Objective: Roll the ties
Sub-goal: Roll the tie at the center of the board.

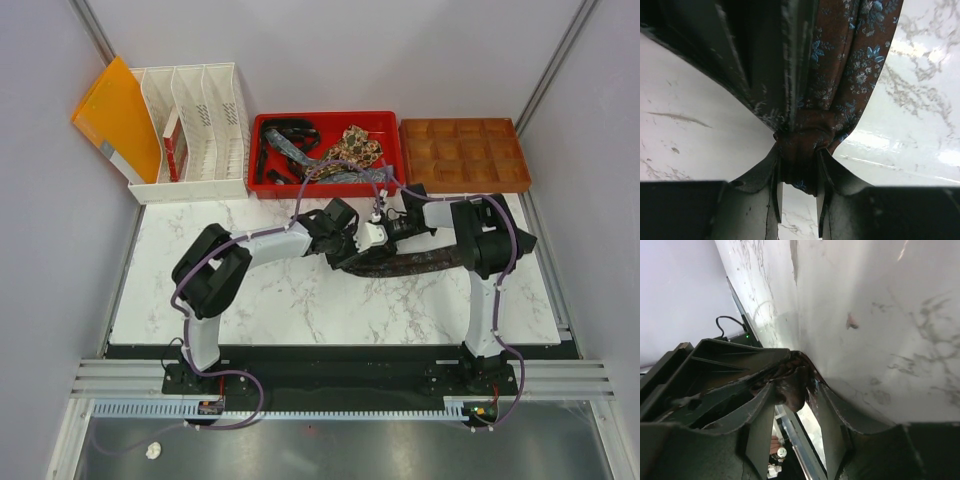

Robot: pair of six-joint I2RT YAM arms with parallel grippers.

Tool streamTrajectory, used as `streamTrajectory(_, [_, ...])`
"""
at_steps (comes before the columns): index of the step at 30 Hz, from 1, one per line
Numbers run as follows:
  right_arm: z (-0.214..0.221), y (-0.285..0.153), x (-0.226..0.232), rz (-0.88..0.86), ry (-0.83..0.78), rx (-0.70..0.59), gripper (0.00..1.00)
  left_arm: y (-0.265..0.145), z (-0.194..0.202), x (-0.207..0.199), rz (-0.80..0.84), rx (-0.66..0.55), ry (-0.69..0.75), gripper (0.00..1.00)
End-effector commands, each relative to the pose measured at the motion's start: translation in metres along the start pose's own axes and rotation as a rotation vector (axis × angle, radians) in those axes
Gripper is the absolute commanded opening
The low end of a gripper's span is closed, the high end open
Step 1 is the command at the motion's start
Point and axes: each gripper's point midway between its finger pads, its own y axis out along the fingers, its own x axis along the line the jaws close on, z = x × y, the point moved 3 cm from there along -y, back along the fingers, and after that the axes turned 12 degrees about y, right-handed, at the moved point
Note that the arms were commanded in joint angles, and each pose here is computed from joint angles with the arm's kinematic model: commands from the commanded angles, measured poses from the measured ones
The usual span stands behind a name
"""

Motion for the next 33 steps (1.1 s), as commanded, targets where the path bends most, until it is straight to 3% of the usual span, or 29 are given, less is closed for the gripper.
streamTrajectory(1, [-0.015, -0.007, -0.009, 0.087, -0.02, -0.113, 0.48, 0.001, 0.047, -0.013, 0.087, 0.239, 0.147, 0.08])
streamTrajectory(8, [-0.009, -0.012, 0.011, 0.017, 0.009, -0.159, 0.48, 0.005, 0.067, -0.017, 0.147, 0.335, 0.219, 0.09])
streamTrajectory(22, [0.002, -0.002, 0.008, 0.002, 0.062, -0.159, 0.51, 0.013, 0.071, -0.019, 0.179, 0.355, 0.198, 0.1])
streamTrajectory(26, [-0.013, -0.028, 0.01, 0.012, 0.052, -0.24, 0.52, 0.011, 0.079, -0.01, 0.147, 0.368, 0.104, 0.05])
streamTrajectory(33, [-0.02, -0.058, 0.033, -0.002, -0.006, -0.311, 0.43, 0.002, 0.081, 0.024, 0.034, 0.331, -0.133, 0.02])
